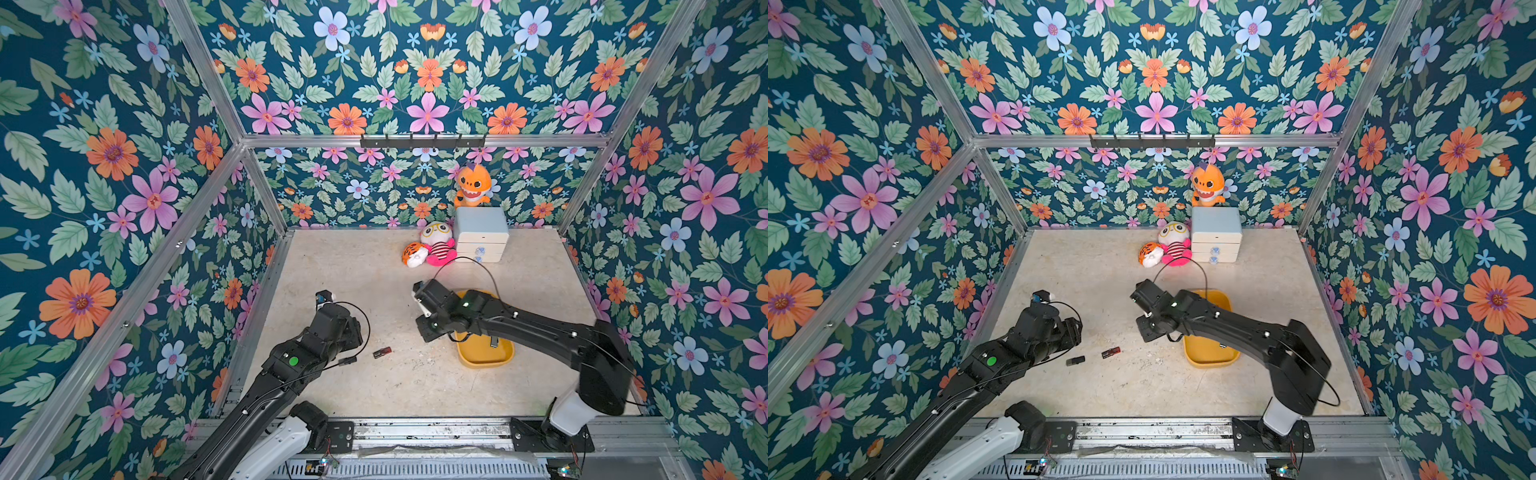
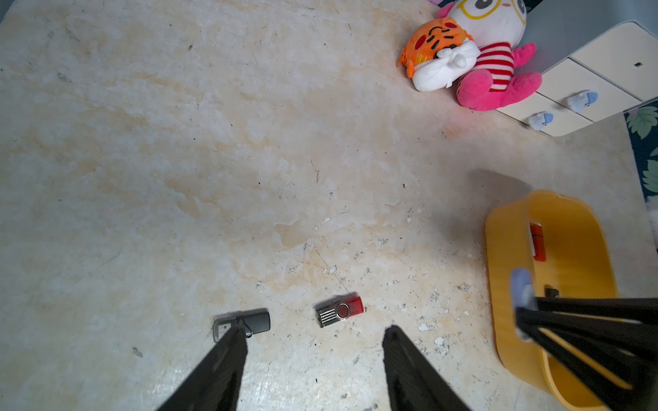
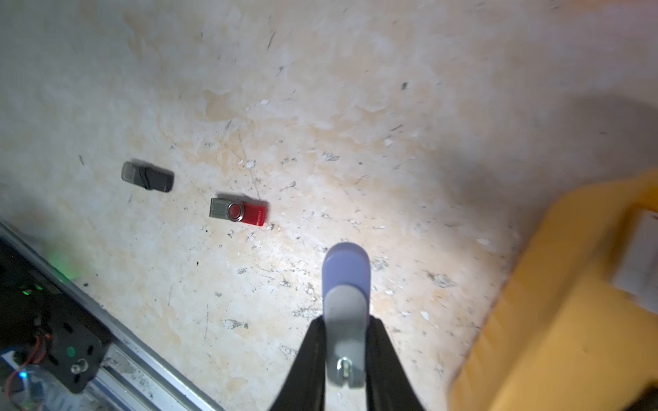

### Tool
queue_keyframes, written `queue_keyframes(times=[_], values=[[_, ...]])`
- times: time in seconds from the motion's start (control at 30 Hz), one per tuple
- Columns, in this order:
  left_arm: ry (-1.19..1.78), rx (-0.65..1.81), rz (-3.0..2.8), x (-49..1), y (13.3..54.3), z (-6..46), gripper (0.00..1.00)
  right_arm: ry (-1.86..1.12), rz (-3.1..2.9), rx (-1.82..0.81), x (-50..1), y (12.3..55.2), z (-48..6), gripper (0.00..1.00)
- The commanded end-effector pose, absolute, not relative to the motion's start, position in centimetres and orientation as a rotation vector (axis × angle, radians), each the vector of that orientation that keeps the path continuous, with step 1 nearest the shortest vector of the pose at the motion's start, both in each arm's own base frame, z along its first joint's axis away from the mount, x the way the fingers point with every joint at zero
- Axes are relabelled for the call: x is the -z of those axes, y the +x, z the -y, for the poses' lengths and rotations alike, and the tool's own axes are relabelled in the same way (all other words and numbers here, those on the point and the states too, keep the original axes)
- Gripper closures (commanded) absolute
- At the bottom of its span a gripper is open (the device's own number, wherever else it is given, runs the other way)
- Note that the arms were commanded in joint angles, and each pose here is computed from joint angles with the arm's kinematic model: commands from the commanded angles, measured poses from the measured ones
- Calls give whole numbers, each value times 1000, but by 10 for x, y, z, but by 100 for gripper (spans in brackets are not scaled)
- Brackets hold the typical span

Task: Put the usb flash drive into the storage box
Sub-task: Place the USB flash in the storage box.

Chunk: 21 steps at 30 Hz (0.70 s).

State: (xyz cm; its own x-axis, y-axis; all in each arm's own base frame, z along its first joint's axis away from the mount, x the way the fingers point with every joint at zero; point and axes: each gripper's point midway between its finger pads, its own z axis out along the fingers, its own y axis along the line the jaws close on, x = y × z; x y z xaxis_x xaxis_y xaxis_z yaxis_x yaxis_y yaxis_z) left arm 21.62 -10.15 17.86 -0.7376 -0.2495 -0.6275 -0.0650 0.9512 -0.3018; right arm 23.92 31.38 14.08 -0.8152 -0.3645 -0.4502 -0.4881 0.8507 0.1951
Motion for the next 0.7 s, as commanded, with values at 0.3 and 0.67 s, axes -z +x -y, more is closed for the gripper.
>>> queue_keyframes(times=[0.3, 0.67], values=[[-187, 342, -2405, -175, 221, 108, 34, -23, -2790, -360, -114, 231, -167, 99], [-186, 346, -2407, -174, 220, 109, 33, 46, -2940, -127, -52, 235, -150, 97]])
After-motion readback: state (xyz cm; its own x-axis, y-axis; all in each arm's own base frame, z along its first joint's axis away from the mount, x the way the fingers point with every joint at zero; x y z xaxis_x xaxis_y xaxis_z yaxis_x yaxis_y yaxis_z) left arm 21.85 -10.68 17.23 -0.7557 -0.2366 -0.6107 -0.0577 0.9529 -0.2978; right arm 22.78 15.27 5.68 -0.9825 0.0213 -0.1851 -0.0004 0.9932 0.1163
